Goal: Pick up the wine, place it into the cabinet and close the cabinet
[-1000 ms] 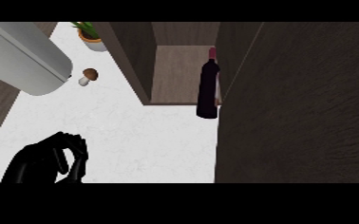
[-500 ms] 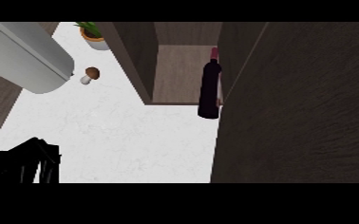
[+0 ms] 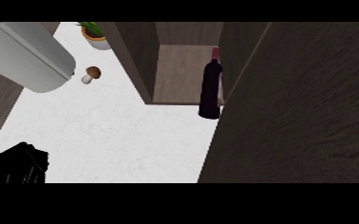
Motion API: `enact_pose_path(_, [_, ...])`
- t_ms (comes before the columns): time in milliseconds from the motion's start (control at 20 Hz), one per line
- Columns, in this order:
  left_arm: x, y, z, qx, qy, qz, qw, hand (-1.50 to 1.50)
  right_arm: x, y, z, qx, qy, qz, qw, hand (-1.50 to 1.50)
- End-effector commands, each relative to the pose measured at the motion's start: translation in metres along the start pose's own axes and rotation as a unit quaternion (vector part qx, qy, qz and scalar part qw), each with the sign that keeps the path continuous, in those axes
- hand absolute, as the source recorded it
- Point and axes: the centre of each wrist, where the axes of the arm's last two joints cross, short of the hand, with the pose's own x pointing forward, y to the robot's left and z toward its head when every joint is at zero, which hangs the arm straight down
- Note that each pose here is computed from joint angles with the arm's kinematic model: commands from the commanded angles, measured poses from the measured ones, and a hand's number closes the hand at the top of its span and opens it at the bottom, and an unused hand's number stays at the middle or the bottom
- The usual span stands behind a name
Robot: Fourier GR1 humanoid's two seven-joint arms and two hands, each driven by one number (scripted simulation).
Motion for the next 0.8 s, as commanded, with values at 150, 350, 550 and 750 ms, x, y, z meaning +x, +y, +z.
enact_pose_path(150, [0.000,0.009,0.004,0.005,-0.002,-0.003,1.0000,1.50,0.022,0.023,-0.073,0.034,-0.030,-0.001,0.999,1.50])
enact_pose_path(350, [0.002,0.010,0.008,-0.006,0.006,0.009,0.9999,1.50,0.020,0.021,-0.106,0.026,-0.012,-0.003,1.000,1.50])
enact_pose_path(550, [0.021,0.002,0.006,-0.013,0.003,0.012,0.9998,1.50,0.043,0.021,-0.127,0.019,-0.022,-0.028,0.999,1.50])
enact_pose_path(750, [0.006,0.017,0.004,-0.005,0.004,0.008,0.9999,1.50,0.037,0.007,-0.162,-0.004,-0.025,-0.038,0.999,1.50])
